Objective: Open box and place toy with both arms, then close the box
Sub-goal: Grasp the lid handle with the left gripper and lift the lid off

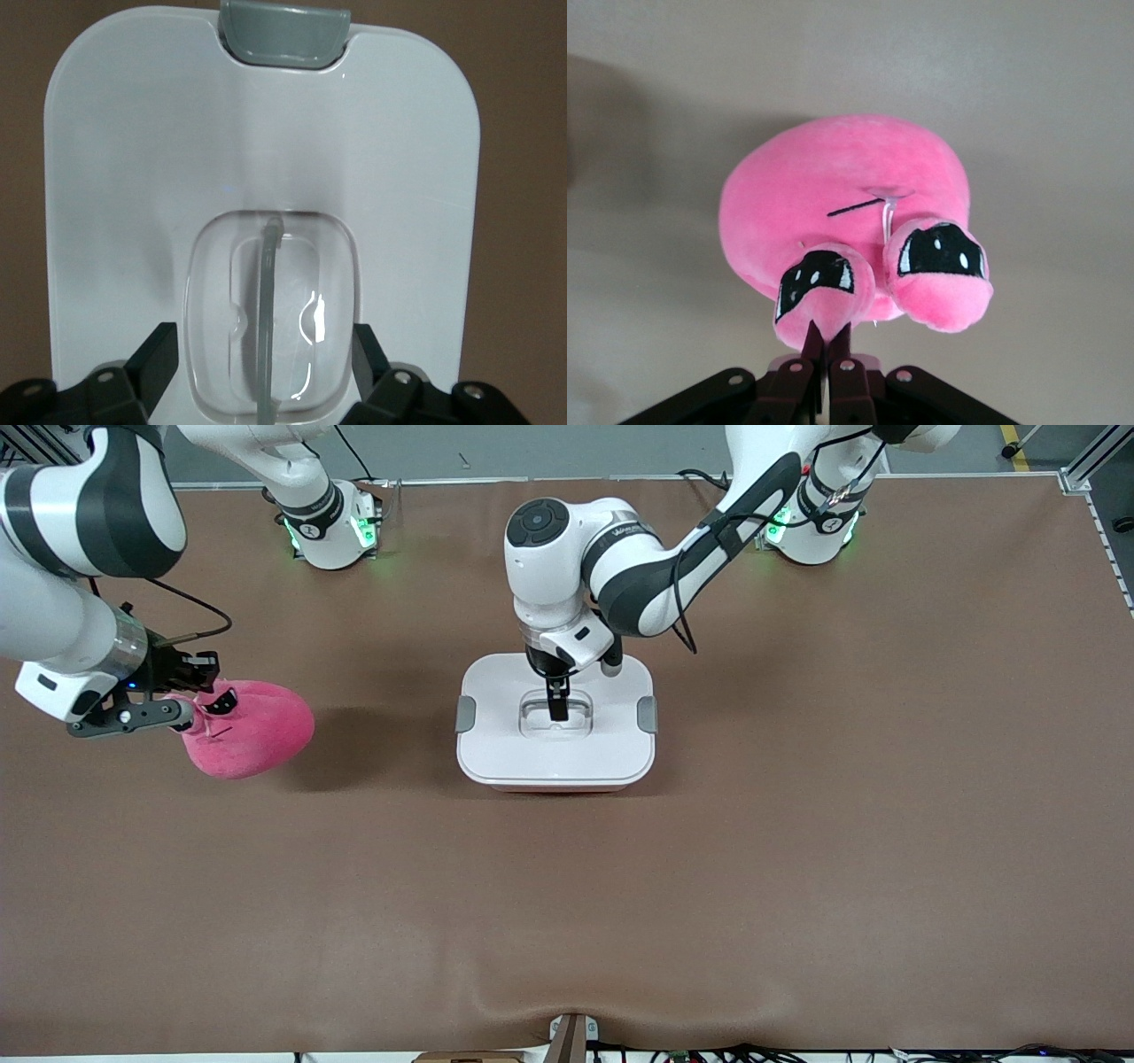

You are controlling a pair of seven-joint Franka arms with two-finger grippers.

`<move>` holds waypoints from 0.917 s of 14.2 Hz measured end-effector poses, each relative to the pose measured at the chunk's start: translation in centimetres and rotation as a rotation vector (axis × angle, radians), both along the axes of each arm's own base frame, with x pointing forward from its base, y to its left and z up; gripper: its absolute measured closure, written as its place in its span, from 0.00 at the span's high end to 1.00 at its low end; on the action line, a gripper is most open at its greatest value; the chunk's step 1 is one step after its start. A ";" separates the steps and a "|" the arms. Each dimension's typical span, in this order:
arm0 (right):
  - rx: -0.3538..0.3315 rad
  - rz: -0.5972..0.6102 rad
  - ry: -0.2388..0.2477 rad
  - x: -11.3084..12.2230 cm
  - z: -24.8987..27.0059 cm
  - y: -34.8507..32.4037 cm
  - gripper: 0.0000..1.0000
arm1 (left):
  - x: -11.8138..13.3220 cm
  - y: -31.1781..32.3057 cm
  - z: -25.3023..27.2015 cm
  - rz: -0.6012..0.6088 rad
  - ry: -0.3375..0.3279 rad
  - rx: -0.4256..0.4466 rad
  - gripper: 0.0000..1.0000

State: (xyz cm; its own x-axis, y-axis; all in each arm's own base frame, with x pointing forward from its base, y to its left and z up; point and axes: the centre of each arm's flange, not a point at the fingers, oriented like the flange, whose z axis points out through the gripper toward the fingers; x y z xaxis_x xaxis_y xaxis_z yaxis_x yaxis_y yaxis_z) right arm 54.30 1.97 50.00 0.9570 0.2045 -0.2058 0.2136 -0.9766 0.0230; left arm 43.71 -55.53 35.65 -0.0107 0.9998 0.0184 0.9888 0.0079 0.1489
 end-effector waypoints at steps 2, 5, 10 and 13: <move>0.003 0.012 -0.010 0.2 1.4 0.0 0.04 | -0.2 -0.3 -0.7 -0.007 0.005 0.001 0.84; 0.007 0.028 -0.012 0.3 2.7 -0.3 0.04 | -0.3 -0.6 -0.9 -0.012 0.004 -0.007 0.70; 0.012 0.046 -0.022 0.4 3.4 -0.8 0.04 | -0.2 -0.6 -0.9 -0.011 0.004 -0.011 0.50; 0.016 0.053 -0.022 0.5 3.4 -0.7 0.04 | -0.2 -0.6 -0.9 -0.012 0.003 -0.011 0.34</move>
State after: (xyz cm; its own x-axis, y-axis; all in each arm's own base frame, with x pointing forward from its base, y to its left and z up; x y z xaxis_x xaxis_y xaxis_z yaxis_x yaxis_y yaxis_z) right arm 54.77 1.24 53.39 0.9490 0.2579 -0.1810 0.2646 -0.9643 0.0130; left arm 43.48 -56.15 34.76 0.0012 1.0000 0.0078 0.9893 -0.0024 0.1459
